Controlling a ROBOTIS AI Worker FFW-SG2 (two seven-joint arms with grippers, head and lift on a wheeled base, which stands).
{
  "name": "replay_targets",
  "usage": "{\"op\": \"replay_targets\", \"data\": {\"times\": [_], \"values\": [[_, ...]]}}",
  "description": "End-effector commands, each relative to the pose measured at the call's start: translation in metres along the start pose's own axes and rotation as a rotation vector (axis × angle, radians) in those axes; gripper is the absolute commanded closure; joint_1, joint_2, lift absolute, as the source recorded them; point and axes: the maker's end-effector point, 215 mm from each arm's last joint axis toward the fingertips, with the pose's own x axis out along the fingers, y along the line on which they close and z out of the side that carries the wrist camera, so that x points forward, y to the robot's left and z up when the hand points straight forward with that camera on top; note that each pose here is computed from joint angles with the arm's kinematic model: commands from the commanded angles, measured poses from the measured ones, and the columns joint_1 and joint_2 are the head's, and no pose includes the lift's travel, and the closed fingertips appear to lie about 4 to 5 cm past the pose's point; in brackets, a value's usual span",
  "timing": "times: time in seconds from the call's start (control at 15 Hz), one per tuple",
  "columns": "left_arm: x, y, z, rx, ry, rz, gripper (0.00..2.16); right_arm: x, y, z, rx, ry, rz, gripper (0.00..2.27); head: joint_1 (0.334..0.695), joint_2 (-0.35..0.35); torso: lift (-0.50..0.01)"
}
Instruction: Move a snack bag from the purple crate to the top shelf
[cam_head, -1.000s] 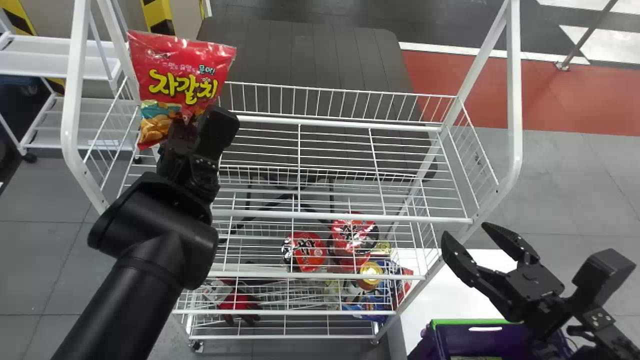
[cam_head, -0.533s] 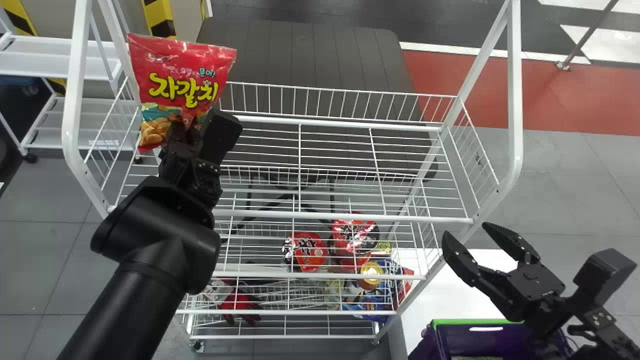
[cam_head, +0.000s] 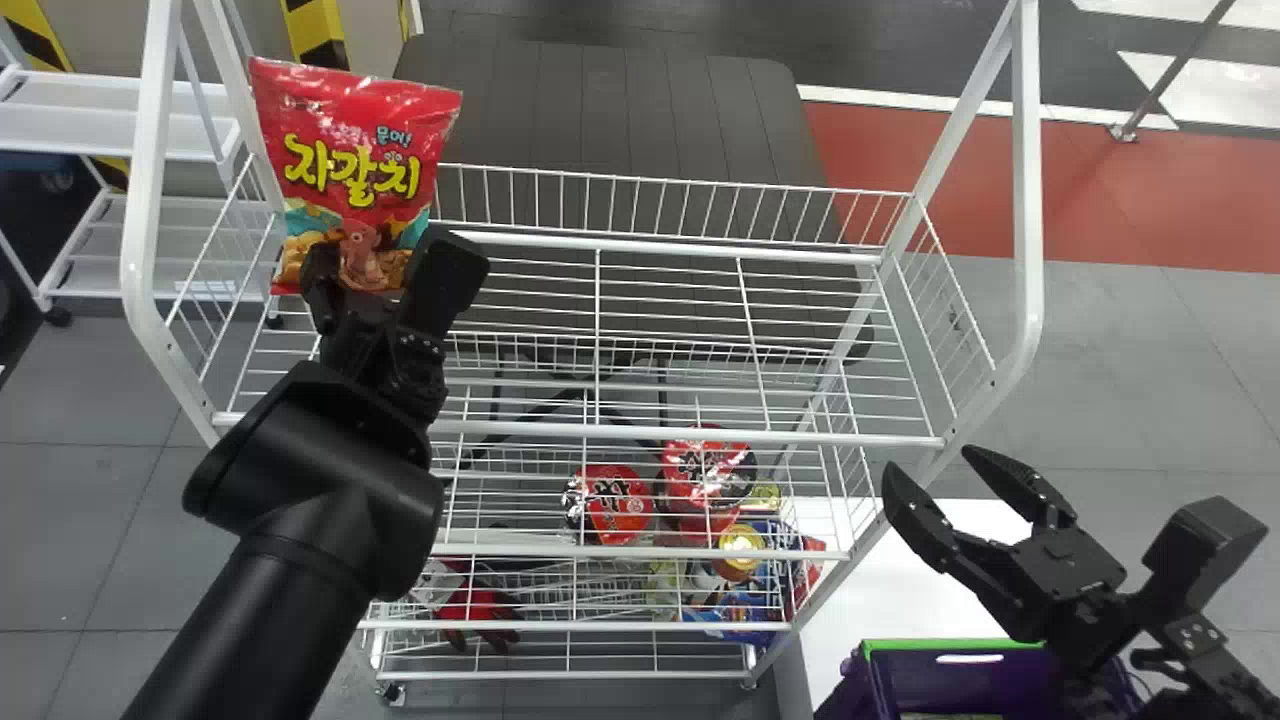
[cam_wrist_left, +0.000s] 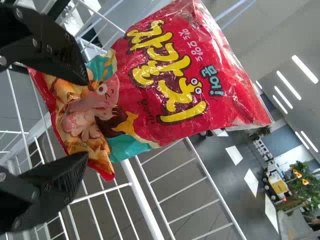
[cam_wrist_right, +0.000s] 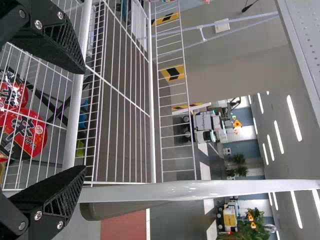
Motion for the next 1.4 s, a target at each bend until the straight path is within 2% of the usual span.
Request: {"op": "replay_targets", "data": {"times": [0.0, 0.33, 0.6, 0.73, 1.0, 1.13, 1.33], "values": [[-0.003, 0.005, 0.002, -0.012, -0.006, 0.007, 0.35, 0.0, 0.0, 0.0, 0.0, 0.0, 0.0, 0.15, 0.695, -0.133, 0.0], [-0.022, 0.014, 0.007, -0.052, -0.018, 0.01, 0.34, 0.0, 0.0, 0.0, 0.002, -0.001, 0.0, 0.15, 0.695, -0.131, 0.0], [-0.054, 0.016, 0.002, -0.105, -0.008, -0.012, 0.34, 0.001, 0.001, 0.005, 0.011, -0.008, 0.004, 0.15, 0.695, -0.137, 0.0], [-0.068, 0.021, -0.013, -0.13, 0.005, -0.018, 0.34, 0.007, 0.015, 0.019, 0.004, -0.024, 0.028, 0.15, 0.695, -0.141, 0.0], [-0.096, 0.037, -0.038, -0.237, 0.026, -0.018, 0.34, 0.026, 0.042, 0.035, -0.021, -0.01, 0.006, 0.15, 0.695, -0.108, 0.0], [-0.104, 0.044, -0.051, -0.267, 0.032, -0.01, 0.34, 0.033, 0.06, 0.042, -0.03, -0.018, 0.012, 0.15, 0.695, -0.074, 0.0], [-0.116, 0.065, -0.06, -0.361, 0.023, 0.007, 0.32, 0.042, 0.088, 0.043, -0.057, -0.02, 0.019, 0.15, 0.695, -0.031, 0.0]]}}
